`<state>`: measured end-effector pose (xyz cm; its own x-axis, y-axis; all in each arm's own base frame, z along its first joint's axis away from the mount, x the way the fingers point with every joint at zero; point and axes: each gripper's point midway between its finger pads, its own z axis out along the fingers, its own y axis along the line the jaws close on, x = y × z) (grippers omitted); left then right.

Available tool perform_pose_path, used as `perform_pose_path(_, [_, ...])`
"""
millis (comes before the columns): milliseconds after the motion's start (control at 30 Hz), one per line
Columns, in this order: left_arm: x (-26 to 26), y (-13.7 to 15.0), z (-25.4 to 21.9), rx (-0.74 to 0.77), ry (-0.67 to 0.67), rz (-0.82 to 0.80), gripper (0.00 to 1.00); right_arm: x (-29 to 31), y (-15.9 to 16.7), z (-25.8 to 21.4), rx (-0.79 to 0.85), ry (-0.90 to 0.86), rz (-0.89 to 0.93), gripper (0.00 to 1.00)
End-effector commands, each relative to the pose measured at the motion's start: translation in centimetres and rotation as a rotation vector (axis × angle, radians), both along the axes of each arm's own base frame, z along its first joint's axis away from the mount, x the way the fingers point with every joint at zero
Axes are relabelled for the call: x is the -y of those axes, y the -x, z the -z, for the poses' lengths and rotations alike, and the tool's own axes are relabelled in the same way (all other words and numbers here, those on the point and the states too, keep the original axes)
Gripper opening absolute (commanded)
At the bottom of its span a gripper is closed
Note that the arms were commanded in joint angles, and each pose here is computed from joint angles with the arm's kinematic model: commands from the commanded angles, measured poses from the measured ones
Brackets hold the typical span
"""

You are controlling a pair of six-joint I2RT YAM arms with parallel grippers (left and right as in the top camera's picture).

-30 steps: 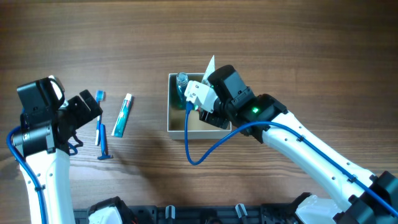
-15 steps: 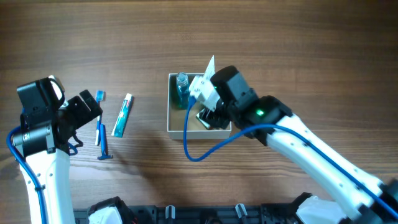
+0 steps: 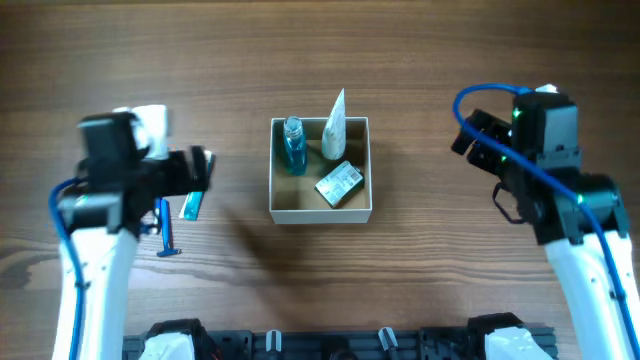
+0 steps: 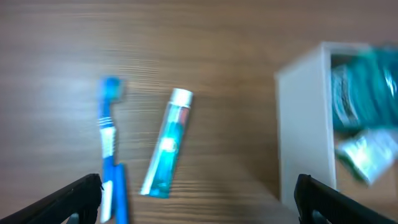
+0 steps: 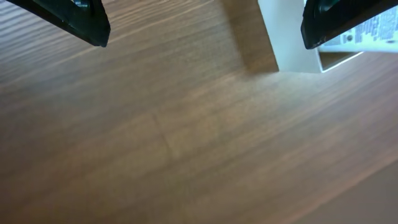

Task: Pack container
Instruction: 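Lower the Dettol box into the white box and release, withdraw right, then grasp the Colgate toothpaste tube with the left gripper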

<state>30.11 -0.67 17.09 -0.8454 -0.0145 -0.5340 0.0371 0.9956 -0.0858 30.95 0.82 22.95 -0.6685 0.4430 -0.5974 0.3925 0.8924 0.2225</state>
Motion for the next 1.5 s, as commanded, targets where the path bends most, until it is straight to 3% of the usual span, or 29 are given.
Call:
perform_pose_path(0, [3.5,-1.2,3.4,-0.089,-0.100,0.237,1.00,-1.5,-0.6,2.4,-0.089,-0.071,-0.062,1.00])
perform_pose_path(200, [2.3,-3.1,10.0,-0.249,-0.134,0.205,1.00,-1.7,-0.6,5.4,-0.208,-0.057,-0.084,1.00])
perform_pose_path(433, [-0.9,-3.9,11.8,-0.277,-0.147,0.117,1.00,-1.7,-0.7,5.7,-0.216,-0.048,-0.096,1.00])
perform_pose_path(700, [-0.7,-3.1,15.7,-0.392,-0.109,0.128,1.00,-1.7,-0.6,5.7,-0.219,-0.048,-0.095,1.00])
perform_pose_path(1467, [-0.7,-2.2,17.5,-0.456,-0.101,0.128,1.00,-1.7,-0.5,5.8,-0.226,-0.045,-0.098,1.00])
